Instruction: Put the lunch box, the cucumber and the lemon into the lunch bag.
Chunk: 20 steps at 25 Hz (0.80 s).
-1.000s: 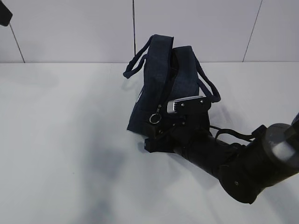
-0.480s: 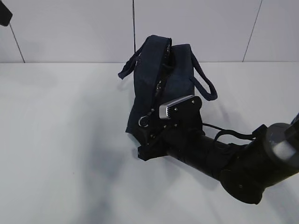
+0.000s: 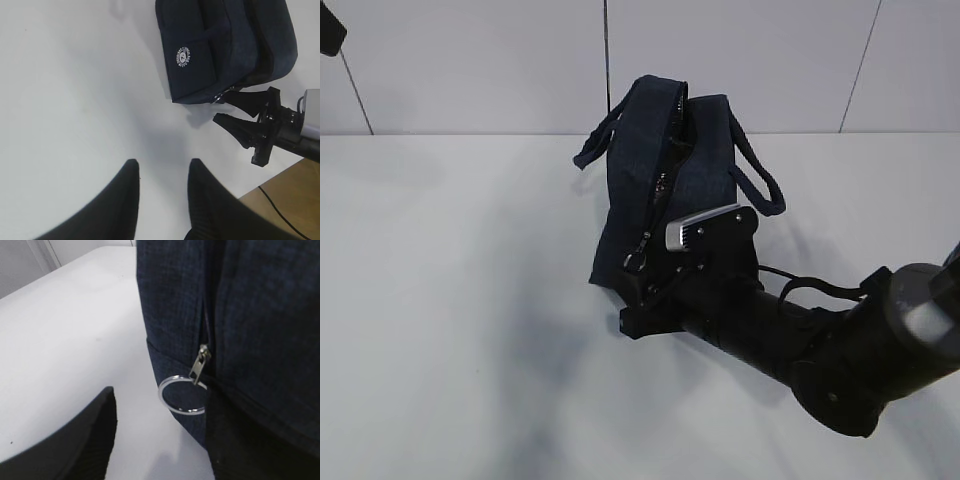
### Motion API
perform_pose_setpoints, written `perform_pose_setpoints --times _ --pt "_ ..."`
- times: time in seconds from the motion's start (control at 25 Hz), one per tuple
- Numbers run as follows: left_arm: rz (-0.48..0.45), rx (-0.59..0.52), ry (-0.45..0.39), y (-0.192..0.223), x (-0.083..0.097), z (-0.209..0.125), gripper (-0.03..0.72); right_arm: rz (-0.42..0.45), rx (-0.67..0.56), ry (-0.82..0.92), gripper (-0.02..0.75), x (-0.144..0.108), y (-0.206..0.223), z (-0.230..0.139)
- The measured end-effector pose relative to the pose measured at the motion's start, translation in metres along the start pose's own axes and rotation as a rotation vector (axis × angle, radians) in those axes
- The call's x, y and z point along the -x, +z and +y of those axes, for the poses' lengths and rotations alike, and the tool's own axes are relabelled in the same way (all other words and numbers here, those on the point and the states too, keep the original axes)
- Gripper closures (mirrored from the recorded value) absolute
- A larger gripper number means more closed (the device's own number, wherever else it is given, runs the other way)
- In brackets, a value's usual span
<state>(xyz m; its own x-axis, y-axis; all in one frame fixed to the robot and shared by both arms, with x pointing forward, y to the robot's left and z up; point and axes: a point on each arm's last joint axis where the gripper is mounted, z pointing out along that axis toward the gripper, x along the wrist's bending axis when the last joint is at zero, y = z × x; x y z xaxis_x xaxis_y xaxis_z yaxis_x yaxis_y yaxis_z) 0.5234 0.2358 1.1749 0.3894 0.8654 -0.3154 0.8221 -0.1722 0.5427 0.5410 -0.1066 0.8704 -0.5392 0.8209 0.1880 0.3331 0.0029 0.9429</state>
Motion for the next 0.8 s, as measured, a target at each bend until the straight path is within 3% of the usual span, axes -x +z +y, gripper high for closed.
perform_pose_setpoints --times 0.8 --pt "0.0 0.0 0.0 0.0 0.0 0.0 0.451 -0.079 -0.022 0.051 0.297 0.0071 -0.0002 -0.0021"
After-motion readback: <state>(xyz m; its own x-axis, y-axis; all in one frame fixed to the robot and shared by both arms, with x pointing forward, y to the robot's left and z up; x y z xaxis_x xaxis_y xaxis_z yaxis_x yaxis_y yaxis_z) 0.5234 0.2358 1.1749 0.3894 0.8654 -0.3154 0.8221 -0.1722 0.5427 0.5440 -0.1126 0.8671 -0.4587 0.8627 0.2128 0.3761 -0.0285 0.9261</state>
